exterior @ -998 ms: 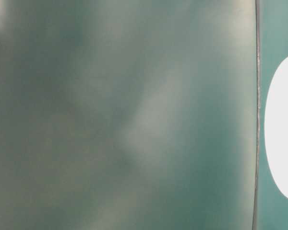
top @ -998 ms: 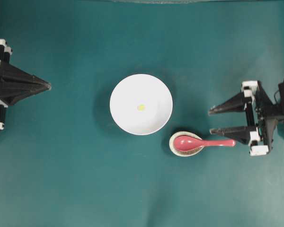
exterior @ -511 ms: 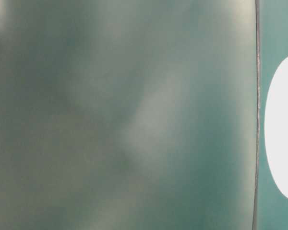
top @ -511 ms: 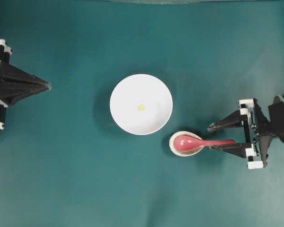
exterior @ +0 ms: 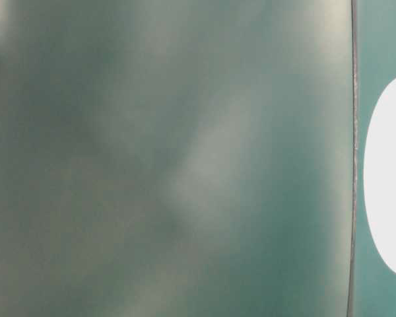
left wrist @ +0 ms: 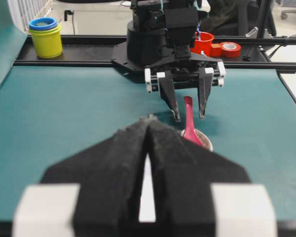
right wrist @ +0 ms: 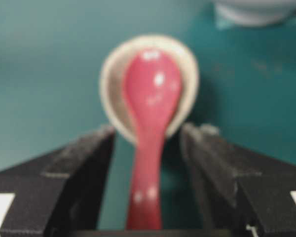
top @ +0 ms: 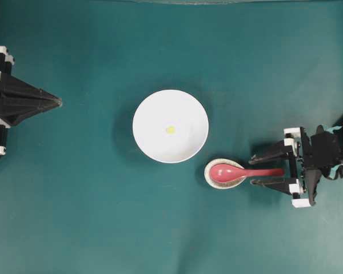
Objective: Scoop the yellow hexagonal prism block from the bowl with a spoon using the right arm.
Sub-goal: 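Close the right gripper on the pink spoon handle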
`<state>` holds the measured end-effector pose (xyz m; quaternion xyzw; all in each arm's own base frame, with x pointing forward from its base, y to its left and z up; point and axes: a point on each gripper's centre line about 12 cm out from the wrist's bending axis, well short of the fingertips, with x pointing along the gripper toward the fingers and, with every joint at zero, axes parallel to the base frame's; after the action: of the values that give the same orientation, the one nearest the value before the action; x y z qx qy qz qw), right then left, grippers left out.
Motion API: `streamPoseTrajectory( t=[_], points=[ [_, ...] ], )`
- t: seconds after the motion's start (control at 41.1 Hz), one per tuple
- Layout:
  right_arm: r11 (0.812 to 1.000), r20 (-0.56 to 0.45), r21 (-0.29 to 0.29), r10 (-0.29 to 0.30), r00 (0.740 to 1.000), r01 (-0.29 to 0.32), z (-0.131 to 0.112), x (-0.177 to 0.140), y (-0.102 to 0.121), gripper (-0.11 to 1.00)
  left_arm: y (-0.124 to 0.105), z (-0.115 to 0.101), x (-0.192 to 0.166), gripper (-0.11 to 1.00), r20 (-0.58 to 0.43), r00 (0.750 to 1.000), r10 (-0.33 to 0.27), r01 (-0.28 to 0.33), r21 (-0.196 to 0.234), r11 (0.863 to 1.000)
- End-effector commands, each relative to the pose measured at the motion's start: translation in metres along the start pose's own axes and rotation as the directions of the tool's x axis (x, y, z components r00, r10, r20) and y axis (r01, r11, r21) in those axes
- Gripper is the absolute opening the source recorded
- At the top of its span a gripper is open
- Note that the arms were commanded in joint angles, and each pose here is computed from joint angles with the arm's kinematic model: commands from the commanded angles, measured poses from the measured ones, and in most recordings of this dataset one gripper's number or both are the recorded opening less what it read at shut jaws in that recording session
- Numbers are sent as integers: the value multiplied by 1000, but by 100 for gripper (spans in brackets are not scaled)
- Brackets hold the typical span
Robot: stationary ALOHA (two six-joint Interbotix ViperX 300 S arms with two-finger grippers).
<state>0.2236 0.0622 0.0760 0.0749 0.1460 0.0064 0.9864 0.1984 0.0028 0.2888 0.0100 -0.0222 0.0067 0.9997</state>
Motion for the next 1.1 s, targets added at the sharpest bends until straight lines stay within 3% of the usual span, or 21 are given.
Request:
streamPoseTrajectory(
  t=[0.0, 0.268, 0.536, 0.925, 1.071],
  points=[
    [1000, 22, 2, 5, 1000, -5, 2, 1, 1, 61, 1, 9, 3, 0, 21, 1000, 3, -3, 5, 1000],
    [1000, 7, -8, 0, 1000, 0, 0, -2, -1, 61, 1, 8, 4, 0, 12, 1000, 3, -3, 5, 1000],
    [1000, -32, -24, -1, 999, 0, -5, -1, 0, 52, 1, 6, 4, 0, -2, 1000, 2, -2, 5, 1000],
    [998, -24, -59, 0, 1000, -1, -3, 1, 1, 51, 1, 5, 3, 0, -8, 1000, 2, -2, 5, 1000],
    [998, -22, -68, 2, 1000, -3, -3, 1, 2, 45, 1, 5, 3, 0, -9, 1000, 2, -2, 5, 1000]
  ],
)
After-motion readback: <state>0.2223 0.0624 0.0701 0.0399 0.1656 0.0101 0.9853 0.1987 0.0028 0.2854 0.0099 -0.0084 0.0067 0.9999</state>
